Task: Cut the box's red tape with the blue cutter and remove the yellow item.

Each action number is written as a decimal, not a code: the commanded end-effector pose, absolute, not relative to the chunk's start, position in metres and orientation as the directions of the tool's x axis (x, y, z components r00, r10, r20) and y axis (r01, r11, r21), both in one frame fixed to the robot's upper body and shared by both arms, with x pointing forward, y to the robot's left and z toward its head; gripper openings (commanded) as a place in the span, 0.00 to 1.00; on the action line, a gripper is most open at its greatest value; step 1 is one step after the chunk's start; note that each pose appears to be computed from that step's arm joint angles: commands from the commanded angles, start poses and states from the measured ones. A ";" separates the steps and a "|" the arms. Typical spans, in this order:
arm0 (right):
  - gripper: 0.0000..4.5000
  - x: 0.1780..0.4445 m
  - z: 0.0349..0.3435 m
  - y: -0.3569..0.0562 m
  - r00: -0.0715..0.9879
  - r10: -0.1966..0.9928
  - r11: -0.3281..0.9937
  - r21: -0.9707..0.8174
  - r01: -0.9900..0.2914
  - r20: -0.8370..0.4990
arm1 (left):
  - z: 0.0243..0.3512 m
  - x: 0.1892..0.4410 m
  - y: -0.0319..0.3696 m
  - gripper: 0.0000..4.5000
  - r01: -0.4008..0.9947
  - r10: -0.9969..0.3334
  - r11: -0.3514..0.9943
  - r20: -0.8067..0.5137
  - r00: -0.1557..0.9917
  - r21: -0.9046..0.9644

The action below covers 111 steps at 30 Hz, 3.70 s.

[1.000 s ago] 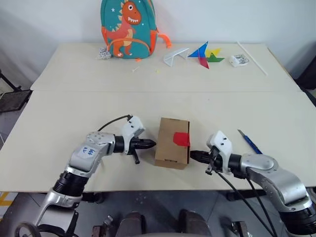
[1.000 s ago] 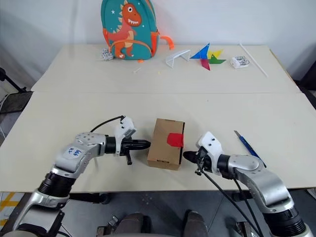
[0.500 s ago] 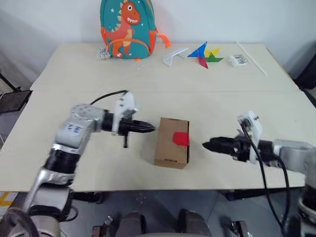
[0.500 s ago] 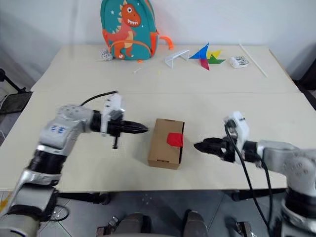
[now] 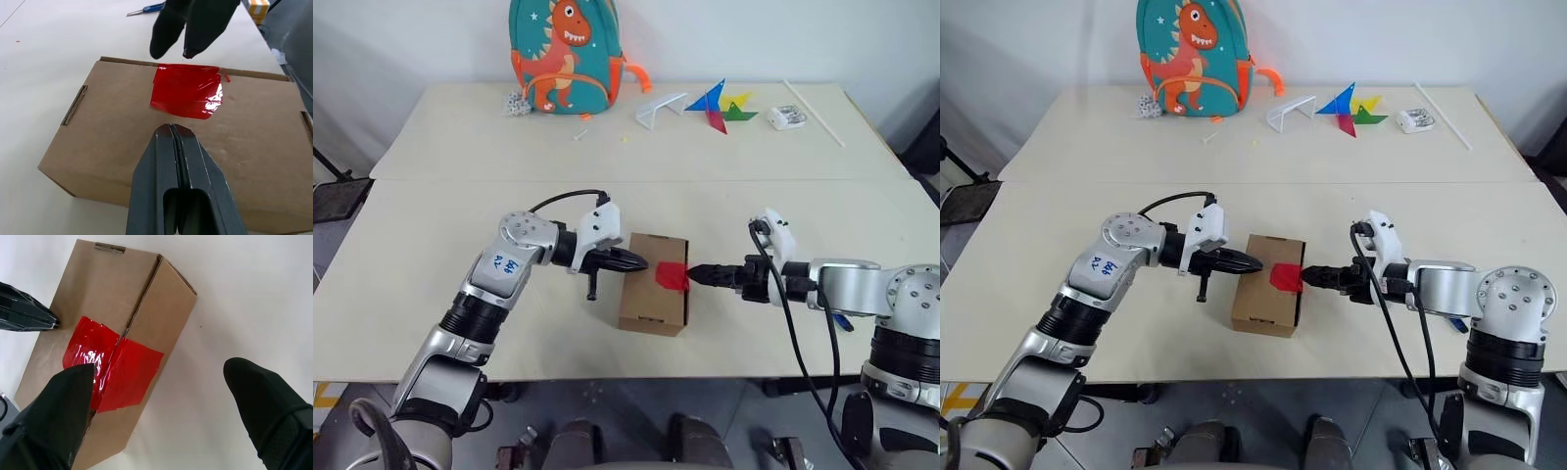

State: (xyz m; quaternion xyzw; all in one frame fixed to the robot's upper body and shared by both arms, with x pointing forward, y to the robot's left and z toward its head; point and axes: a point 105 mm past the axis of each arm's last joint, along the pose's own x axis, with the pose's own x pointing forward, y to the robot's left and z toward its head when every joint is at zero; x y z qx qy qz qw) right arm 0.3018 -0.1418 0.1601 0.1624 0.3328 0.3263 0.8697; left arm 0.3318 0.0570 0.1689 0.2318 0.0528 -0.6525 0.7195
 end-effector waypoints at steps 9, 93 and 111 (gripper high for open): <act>0.99 0.296 0.163 -0.136 0.560 0.668 0.742 0.490 -0.457 -0.490 | 0.161 0.327 0.058 0.00 0.961 -0.907 0.042 -0.392 0.151 0.272; 0.99 0.305 0.123 -0.168 0.410 0.774 0.617 0.721 -0.316 -0.483 | 0.145 0.318 0.056 0.00 0.976 -0.869 0.019 -0.479 0.123 0.216; 0.62 0.309 0.113 -0.138 0.326 0.794 0.607 0.695 -0.387 -0.513 | 0.146 0.317 0.053 0.00 0.977 -0.869 0.021 -0.479 0.123 0.213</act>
